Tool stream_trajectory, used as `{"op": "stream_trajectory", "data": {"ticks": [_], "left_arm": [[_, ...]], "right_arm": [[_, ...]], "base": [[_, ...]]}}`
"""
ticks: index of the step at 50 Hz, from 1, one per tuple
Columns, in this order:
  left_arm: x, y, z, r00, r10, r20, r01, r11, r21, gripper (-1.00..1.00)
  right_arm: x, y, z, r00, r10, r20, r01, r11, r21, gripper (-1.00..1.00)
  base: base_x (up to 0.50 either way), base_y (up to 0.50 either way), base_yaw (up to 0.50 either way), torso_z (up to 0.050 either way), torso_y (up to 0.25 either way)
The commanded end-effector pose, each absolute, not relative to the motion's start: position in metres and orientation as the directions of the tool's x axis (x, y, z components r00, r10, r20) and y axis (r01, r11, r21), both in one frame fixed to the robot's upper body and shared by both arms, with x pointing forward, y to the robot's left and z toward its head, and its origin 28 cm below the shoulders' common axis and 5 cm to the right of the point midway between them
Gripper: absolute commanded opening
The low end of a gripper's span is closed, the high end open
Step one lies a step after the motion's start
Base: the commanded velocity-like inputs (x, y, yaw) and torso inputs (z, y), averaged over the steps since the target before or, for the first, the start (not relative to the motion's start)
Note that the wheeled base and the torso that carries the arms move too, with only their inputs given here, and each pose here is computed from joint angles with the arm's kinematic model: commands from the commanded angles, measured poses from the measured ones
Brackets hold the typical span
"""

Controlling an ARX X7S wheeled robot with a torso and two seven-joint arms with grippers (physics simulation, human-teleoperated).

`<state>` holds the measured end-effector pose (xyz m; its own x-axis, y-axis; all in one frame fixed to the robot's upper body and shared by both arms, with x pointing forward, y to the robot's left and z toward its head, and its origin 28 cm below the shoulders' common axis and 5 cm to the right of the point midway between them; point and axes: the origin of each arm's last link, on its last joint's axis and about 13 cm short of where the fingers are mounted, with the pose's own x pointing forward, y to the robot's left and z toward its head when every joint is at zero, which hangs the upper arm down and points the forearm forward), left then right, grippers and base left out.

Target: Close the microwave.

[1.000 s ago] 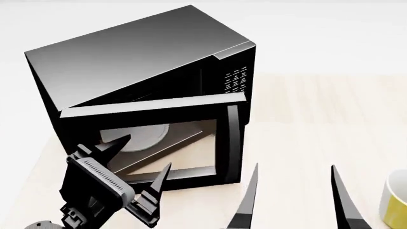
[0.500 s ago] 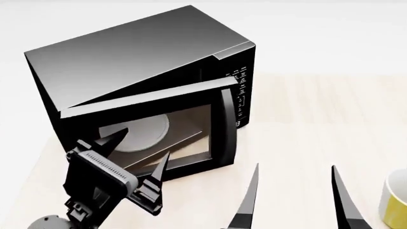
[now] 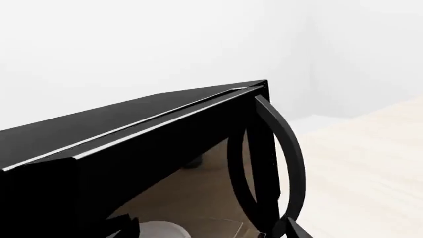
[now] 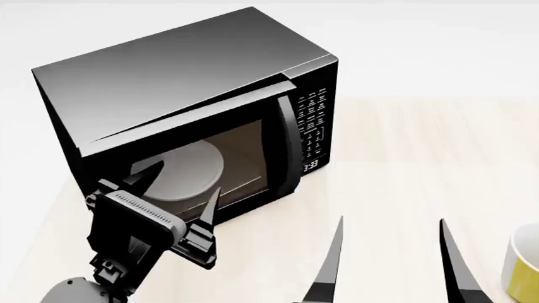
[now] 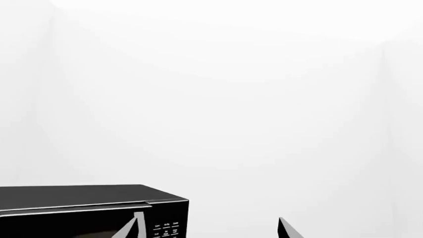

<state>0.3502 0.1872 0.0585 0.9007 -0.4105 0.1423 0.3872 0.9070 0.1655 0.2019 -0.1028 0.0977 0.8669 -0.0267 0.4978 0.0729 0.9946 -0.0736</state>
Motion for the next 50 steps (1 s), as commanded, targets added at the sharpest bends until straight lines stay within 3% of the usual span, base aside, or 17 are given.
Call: {"op": "stream_trajectory", "data": {"ticks": [1, 16, 21, 23, 30, 39, 43, 50], "left_arm": [[0.356, 0.202, 0.063, 0.938, -0.299, 0.177, 0.278, 0.951, 0.133, 1.0], [0.346, 0.203, 0.058, 0.948, -0.273, 0.162, 0.255, 0.959, 0.124, 1.0], [0.304, 0.205, 0.036, 0.938, -0.338, 0.078, 0.319, 0.928, 0.19, 1.0], [0.29, 0.209, 0.029, 0.946, -0.322, 0.024, 0.318, 0.942, 0.108, 1.0], [0.246, 0.213, 0.006, 0.951, -0.303, -0.064, 0.308, 0.946, 0.103, 1.0], [0.226, 0.219, 0.014, 0.957, -0.286, -0.049, 0.289, 0.953, 0.091, 1.0], [0.223, 0.233, 0.021, 0.975, -0.221, 0.013, 0.217, 0.965, 0.146, 1.0], [0.23, 0.251, 0.038, 0.992, -0.079, 0.1, 0.07, 0.993, 0.096, 1.0]], "right_arm": [[0.202, -0.103, 0.097, 0.868, -0.025, 0.497, 0.072, 0.995, -0.075, 1.0], [0.201, -0.102, 0.096, 0.87, -0.021, 0.493, 0.068, 0.995, -0.076, 1.0], [0.201, -0.102, 0.096, 0.871, -0.021, 0.491, 0.066, 0.995, -0.075, 1.0], [0.2, -0.101, 0.095, 0.872, -0.018, 0.489, 0.064, 0.995, -0.077, 1.0], [0.2, -0.1, 0.094, 0.874, -0.014, 0.485, 0.06, 0.995, -0.08, 1.0], [0.2, -0.1, 0.094, 0.875, -0.011, 0.484, 0.059, 0.995, -0.084, 1.0], [0.2, -0.1, 0.091, 0.879, -0.013, 0.477, 0.061, 0.994, -0.086, 1.0], [0.205, -0.101, 0.085, 0.906, -0.026, 0.422, 0.063, 0.995, -0.074, 1.0]], "base": [[0.0, 0.0, 0.0, 0.0, 0.0], [0.0, 0.0, 0.0, 0.0, 0.0], [0.0, 0.0, 0.0, 0.0, 0.0], [0.0, 0.0, 0.0, 0.0, 0.0], [0.0, 0.0, 0.0, 0.0, 0.0], [0.0, 0.0, 0.0, 0.0, 0.0], [0.0, 0.0, 0.0, 0.0, 0.0], [0.0, 0.0, 0.0, 0.0, 0.0]]}}
